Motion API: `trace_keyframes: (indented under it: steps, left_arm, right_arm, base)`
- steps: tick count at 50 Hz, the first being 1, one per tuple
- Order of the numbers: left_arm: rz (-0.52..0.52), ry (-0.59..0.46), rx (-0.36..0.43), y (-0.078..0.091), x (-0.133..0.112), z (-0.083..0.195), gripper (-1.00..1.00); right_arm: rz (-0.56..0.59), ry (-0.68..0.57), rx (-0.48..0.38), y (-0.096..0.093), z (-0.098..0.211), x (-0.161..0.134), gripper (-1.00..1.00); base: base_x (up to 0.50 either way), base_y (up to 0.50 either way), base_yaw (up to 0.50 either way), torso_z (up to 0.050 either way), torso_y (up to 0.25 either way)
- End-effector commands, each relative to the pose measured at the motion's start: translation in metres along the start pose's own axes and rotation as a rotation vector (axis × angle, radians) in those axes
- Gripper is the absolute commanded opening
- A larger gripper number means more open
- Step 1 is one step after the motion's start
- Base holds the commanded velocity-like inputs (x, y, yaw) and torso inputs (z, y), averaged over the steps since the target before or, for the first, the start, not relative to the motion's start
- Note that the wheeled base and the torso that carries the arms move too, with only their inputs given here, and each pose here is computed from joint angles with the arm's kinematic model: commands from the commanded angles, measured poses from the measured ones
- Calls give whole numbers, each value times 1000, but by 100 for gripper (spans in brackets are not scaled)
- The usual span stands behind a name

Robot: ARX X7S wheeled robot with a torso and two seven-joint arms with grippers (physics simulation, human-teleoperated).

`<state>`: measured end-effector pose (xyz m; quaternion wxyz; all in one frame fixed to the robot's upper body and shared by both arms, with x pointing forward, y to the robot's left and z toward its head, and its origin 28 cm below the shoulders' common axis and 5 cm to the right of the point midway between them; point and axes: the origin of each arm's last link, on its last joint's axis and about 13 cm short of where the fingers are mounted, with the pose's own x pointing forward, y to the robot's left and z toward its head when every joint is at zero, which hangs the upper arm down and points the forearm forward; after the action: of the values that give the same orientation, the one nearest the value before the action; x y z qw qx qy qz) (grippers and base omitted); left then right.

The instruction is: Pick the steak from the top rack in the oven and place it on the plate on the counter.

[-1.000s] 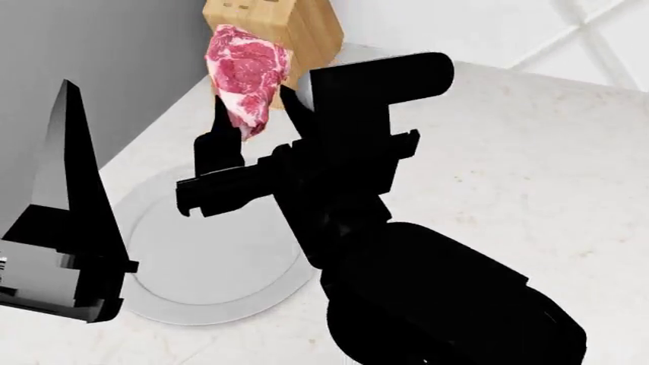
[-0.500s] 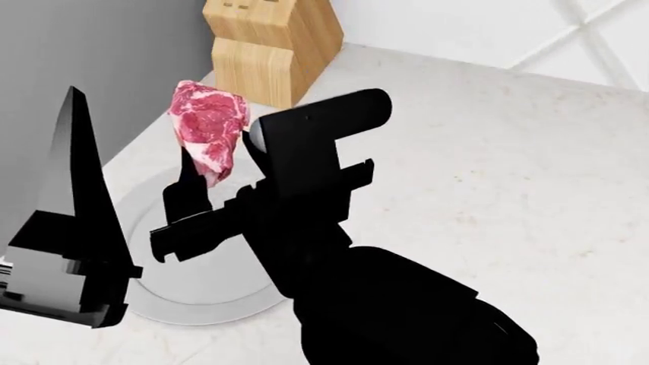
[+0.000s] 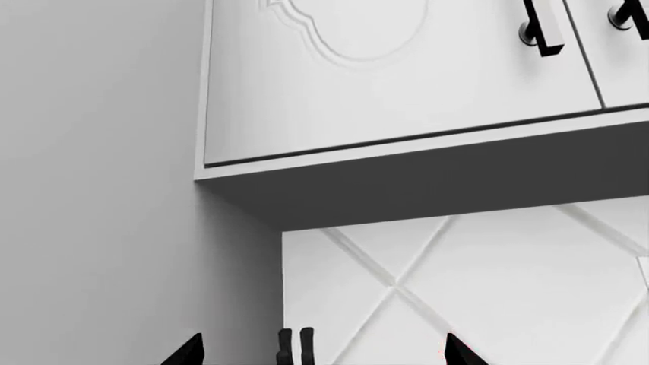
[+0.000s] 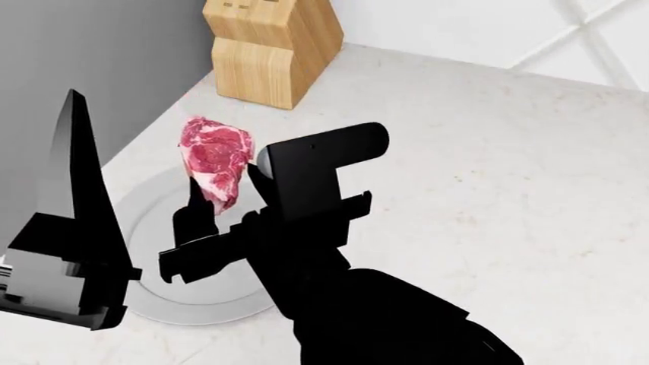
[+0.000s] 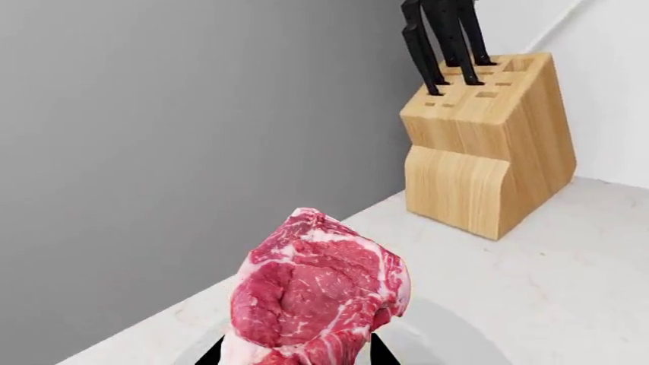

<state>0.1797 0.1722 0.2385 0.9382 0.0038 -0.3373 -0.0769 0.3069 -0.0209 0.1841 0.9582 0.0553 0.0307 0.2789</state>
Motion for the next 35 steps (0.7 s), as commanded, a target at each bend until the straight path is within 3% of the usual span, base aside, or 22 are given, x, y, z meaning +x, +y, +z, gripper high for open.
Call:
trace_keyframes:
  steps: [1,35]
  left_arm:
    - [1,2,1,0,-1,-1,100]
    - [0,3,-1,0,-2,0,100]
  right_arm:
    - [-3,-6,-14,-2,-2,0,-100]
    - [20,24,-11,1,-14,-1,-100]
  base:
    - [0,0,0,0,0]
    - [0,0,0,0,1]
